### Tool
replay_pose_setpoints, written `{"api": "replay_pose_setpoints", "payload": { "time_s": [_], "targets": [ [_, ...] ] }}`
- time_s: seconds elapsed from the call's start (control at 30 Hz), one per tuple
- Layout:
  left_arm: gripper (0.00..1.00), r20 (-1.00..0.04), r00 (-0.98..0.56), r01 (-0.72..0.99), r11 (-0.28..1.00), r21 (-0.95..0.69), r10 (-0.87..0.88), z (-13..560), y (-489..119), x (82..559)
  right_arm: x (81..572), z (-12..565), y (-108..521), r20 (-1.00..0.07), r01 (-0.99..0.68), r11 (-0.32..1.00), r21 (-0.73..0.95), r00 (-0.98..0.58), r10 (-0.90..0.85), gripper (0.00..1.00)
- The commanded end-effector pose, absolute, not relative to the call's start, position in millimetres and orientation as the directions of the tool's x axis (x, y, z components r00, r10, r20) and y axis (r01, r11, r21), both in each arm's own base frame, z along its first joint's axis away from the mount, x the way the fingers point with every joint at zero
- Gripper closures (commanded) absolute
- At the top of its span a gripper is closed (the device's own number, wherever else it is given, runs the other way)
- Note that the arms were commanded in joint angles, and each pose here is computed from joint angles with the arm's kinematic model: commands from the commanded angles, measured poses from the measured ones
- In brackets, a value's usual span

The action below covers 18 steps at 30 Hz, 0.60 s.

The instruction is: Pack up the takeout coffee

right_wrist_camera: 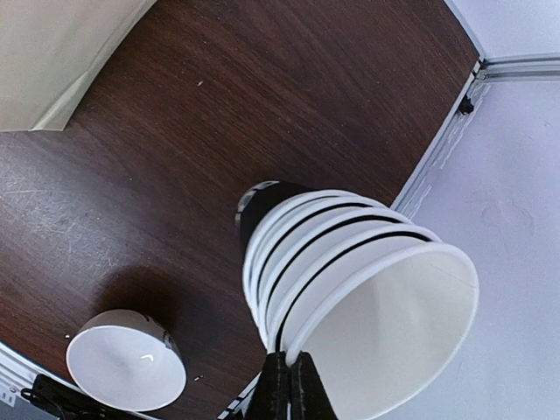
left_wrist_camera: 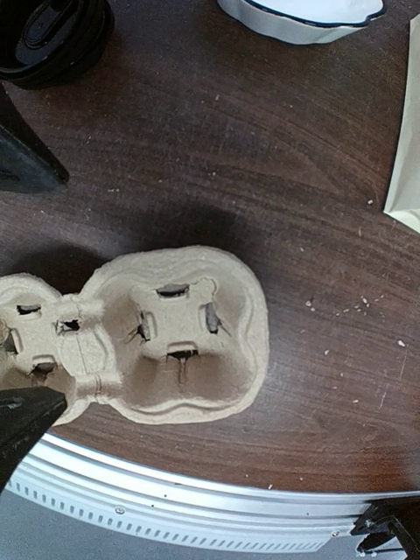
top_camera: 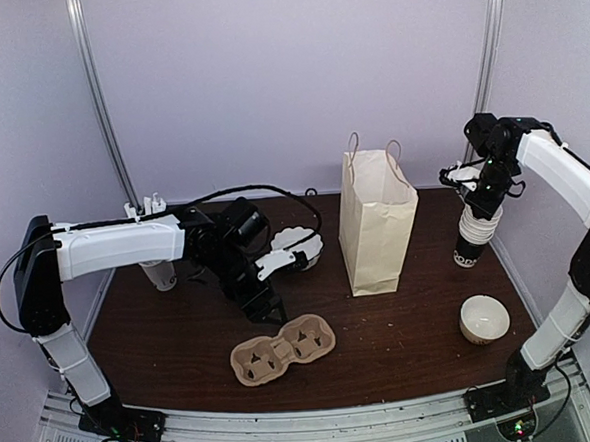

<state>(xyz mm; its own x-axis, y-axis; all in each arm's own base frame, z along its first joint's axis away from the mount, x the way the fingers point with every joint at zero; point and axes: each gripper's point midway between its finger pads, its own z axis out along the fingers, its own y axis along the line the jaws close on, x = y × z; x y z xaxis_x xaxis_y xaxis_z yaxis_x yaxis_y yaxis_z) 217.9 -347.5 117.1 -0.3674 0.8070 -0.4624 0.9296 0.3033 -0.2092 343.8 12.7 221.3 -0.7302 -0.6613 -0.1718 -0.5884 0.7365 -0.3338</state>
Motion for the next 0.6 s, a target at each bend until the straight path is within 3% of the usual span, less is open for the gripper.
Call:
{"api": "replay_pose_setpoints", "payload": {
  "time_s": [0.0,0.2,0.27,0.37,0.43,0.5,0.53,0.57],
  "targets": [
    [0.20,-0.494,-0.346,0.938,0.289,-0.190,0.798,128.5,-351.8,222.1,353.4,218.9,-0.6,-0.165,-0.522,0.749,-0.408,-0.764,-0.623,1.00],
    [0.20,-0.492,-0.347,0.938,0.290,-0.192,0.798,127.3,-353.1,222.9,358.9,215.3,-7.6,-0.151,-0.498,0.745,-0.443,-0.778,-0.610,1.00],
    [0.20,-0.492,-0.346,0.938,0.289,-0.191,0.799,127.3,-353.0,223.1,353.9,220.1,8.8,-0.203,-0.541,0.768,-0.342,-0.756,-0.623,1.00],
    [0.20,-0.494,-0.345,0.939,0.288,-0.190,0.798,128.1,-353.8,223.7,357.4,232.5,2.8,-0.209,-0.503,0.771,-0.391,-0.767,-0.607,1.00],
    [0.20,-0.496,-0.345,0.938,0.287,-0.193,0.797,128.9,-354.3,223.4,351.8,229.0,13.1,-0.235,-0.540,0.786,-0.301,-0.757,-0.609,1.00],
    [0.20,-0.496,-0.346,0.938,0.287,-0.194,0.797,128.9,-353.9,222.9,357.5,219.5,-6.3,-0.156,-0.506,0.753,-0.420,-0.778,-0.609,1.00],
    [0.20,-0.495,-0.346,0.938,0.286,-0.195,0.797,128.8,-353.7,222.5,354.4,212.1,-6.0,-0.127,-0.529,0.742,-0.412,-0.773,-0.622,1.00],
    [0.20,-0.494,-0.346,0.938,0.287,-0.195,0.797,128.6,-353.7,222.6,343.7,209.8,7.5,-0.151,-0.569,0.769,-0.292,-0.766,-0.625,1.00]
  ]
}}
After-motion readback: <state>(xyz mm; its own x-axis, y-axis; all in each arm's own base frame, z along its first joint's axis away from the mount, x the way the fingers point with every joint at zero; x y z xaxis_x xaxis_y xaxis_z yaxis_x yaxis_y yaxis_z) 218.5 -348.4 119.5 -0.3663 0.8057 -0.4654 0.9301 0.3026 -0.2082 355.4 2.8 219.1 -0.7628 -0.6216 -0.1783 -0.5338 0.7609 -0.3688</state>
